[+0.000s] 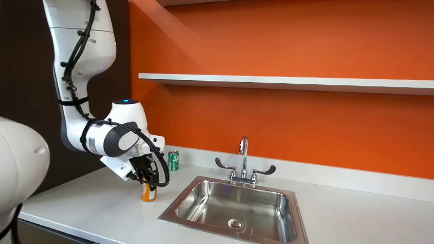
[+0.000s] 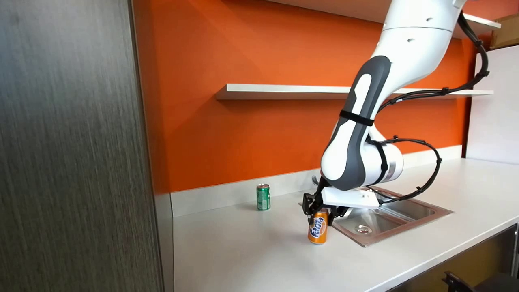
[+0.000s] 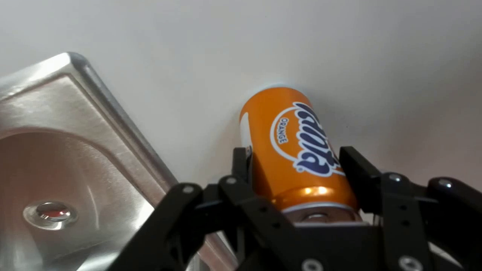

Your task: Put the orange can on the bottom shelf

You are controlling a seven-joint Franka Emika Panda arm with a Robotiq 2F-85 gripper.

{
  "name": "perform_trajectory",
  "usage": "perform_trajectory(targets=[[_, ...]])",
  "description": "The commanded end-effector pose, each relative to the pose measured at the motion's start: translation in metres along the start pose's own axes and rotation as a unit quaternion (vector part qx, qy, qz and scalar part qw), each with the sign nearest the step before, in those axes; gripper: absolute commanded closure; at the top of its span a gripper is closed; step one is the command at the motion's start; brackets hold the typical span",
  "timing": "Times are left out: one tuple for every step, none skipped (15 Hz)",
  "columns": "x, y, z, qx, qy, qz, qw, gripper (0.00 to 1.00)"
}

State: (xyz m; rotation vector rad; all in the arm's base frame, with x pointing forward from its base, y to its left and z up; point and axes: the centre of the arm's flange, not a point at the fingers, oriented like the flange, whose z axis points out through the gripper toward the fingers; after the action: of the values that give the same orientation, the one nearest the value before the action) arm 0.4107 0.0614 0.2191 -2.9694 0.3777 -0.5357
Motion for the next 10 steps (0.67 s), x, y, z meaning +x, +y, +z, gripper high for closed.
perform_trajectory(targets=[[0.004, -0.008, -0.008, 0.005, 0.002, 0.011, 0.9999, 0.62], [0.004, -0.010, -0.013, 0.004, 0.001, 0.011, 0.9999, 0.62], [0.003, -0.014, -0.020, 0.004, -0.001, 0.010, 0.9999, 0.62], [0.003, -0.017, -0.027, 0.004, -0.003, 0.009, 0.9999, 0.62], [0.003, -0.023, -0.038, 0.003, -0.006, 0.006, 1.0000, 0.62], [0.002, -0.027, -0.046, 0.003, -0.010, 0.003, 0.9999, 0.62], [0.002, -0.033, -0.056, 0.001, -0.013, 0.000, 0.9999, 0.62], [0.002, -0.037, -0.065, 0.000, -0.016, -0.002, 0.9999, 0.62], [0.002, -0.042, -0.076, -0.002, -0.019, -0.005, 0.9998, 0.62], [0.003, -0.046, -0.086, -0.003, -0.022, -0.007, 0.9997, 0.62]])
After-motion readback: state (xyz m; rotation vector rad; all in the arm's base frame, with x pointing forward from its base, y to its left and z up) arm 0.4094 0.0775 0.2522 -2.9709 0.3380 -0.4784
